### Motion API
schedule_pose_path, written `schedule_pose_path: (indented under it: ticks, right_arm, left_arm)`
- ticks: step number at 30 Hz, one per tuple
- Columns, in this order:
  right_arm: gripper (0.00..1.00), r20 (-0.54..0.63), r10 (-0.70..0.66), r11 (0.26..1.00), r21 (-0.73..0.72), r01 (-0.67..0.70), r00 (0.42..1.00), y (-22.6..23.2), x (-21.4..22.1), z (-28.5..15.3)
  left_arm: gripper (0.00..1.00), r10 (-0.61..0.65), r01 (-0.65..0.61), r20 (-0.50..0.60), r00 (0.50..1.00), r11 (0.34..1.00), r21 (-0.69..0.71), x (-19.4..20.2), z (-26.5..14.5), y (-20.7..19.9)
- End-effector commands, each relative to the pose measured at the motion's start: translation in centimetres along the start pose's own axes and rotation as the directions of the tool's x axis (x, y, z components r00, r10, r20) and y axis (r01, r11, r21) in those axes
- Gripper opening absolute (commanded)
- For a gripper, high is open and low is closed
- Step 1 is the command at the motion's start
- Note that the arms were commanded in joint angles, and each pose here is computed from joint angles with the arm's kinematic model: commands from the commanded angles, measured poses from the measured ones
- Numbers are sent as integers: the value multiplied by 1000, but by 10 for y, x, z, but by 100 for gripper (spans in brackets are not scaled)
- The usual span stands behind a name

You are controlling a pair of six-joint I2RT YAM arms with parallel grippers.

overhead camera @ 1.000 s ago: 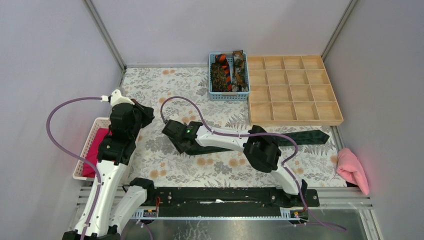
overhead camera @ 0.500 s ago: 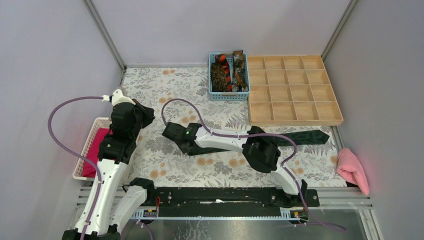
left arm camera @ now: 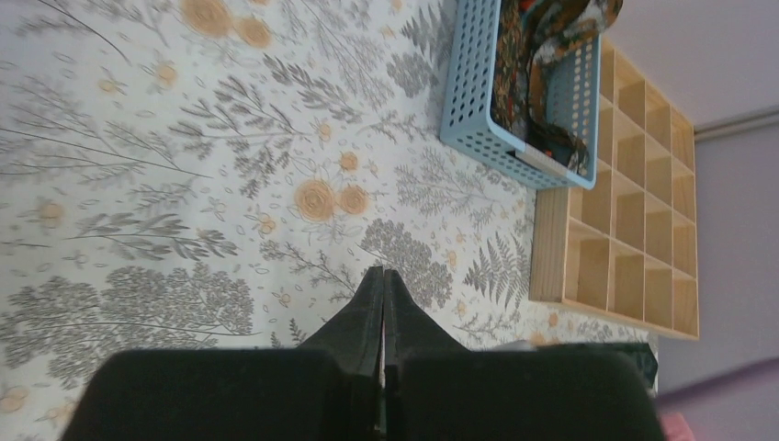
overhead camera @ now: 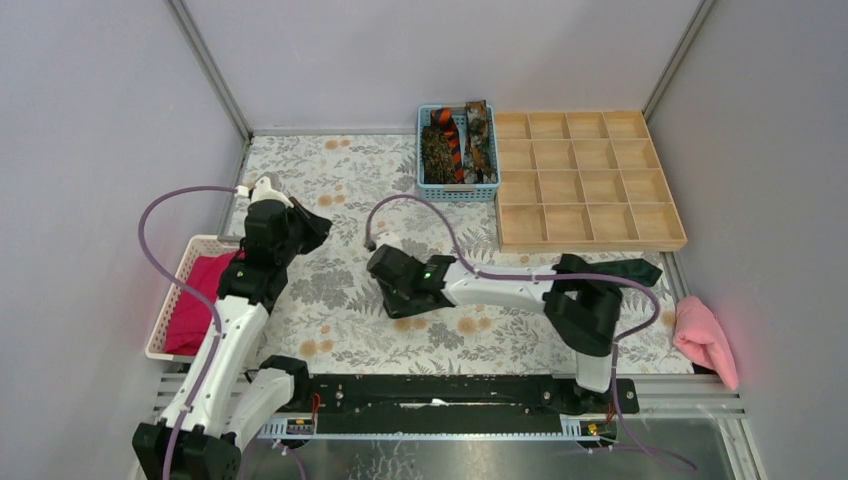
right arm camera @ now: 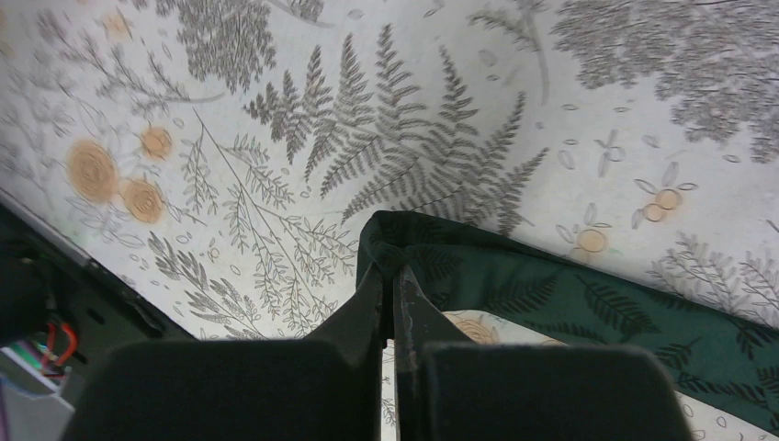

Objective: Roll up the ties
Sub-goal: Roll the tie at the center of the board.

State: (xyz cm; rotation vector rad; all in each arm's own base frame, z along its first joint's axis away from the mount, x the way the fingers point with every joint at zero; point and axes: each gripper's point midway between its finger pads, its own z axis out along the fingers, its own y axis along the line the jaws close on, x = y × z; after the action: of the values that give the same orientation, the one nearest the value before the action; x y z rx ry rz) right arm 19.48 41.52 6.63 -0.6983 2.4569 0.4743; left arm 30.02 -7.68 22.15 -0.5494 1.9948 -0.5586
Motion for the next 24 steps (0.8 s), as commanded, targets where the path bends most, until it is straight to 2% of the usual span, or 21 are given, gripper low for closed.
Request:
schedule_pose_path:
  ticks: [1, 4, 7, 13, 24]
  right_arm:
    - [0, 136, 183, 969, -191, -156, 974, 3, -39, -27]
    - [0, 136, 240, 950, -237, -204, 961, -8, -38, -31]
    - [0, 127, 268, 946, -221, -236, 955, -22, -28, -29]
    - [0, 114, 274, 954, -161, -254, 955, -42, -6, -35]
    - [0, 113, 254, 966, 24, -258, 961, -90, 24, -32]
  left_arm:
    - [0, -3, 4, -6, 1000, 991, 131, 4, 17, -24]
    - [0, 41, -38, -14, 999, 986, 164, 13, 24, -38]
    - [0, 105, -94, -29, 994, 965, 244, 34, 31, -68]
    - [0, 229, -177, -115, 967, 921, 347, 97, 41, -111]
    - [0, 294, -225, -181, 939, 919, 325, 134, 57, -92]
